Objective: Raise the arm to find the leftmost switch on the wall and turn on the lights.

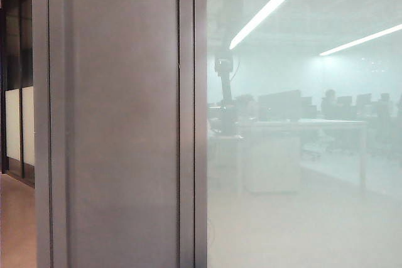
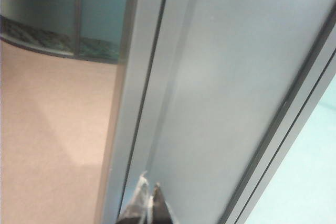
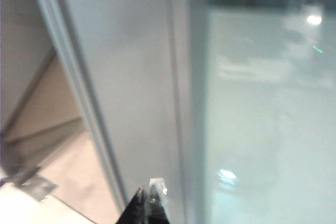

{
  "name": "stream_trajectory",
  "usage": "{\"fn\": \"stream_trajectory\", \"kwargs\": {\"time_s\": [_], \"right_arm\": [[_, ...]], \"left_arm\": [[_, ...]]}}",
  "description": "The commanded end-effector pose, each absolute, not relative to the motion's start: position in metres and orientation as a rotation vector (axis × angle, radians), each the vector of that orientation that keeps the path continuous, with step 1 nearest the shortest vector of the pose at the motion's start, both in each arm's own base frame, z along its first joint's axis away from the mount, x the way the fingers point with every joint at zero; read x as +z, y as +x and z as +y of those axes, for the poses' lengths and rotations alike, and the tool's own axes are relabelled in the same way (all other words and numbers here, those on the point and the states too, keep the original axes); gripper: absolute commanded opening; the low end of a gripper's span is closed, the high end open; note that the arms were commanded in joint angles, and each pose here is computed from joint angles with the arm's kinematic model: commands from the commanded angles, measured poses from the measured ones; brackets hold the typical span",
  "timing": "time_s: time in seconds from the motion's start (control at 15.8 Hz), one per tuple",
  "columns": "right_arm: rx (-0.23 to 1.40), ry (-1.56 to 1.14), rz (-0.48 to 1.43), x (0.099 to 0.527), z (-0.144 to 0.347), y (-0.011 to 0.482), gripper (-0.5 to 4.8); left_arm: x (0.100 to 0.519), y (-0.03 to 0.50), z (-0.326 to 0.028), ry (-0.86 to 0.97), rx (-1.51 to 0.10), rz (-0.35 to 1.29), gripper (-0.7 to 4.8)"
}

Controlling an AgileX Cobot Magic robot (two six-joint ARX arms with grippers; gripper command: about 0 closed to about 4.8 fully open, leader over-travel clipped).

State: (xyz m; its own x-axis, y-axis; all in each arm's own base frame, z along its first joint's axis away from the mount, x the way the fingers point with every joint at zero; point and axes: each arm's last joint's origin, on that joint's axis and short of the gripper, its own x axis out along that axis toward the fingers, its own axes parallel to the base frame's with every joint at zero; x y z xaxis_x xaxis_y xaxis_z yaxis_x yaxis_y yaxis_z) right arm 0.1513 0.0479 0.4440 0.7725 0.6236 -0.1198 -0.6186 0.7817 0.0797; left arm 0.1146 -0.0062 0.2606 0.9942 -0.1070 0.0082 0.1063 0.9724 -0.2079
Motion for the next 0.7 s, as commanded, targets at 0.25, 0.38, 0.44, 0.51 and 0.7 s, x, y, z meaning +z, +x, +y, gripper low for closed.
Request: {"fn": "stream_trajectory", "kwargs": {"time_s": [0.25,0.38,0.44,0.51,0.7], "right_arm": [[0.385,0.088,0.033,0.381,0.024,0.085,-0.01],[0.262,0.106,-0.020,0.358,0.015,0.062,-0.01],[0.224,0.108,-0.040,0.346,0.012,0.052,-0.01],[0.205,0.111,-0.055,0.337,0.010,0.045,-0.01],[0.147,0.119,-0.092,0.305,0.002,0.020,-0.01]], "left_arm": [[0.261,0.115,-0.008,-0.163,-0.158,-0.025,-0.06],[0.259,0.115,-0.008,-0.164,-0.158,-0.020,-0.06],[0.258,0.115,-0.008,-0.179,-0.163,-0.003,-0.06],[0.257,0.115,-0.009,-0.193,-0.192,0.013,-0.06],[0.245,0.116,-0.011,-0.224,-0.255,0.059,-0.06]]}}
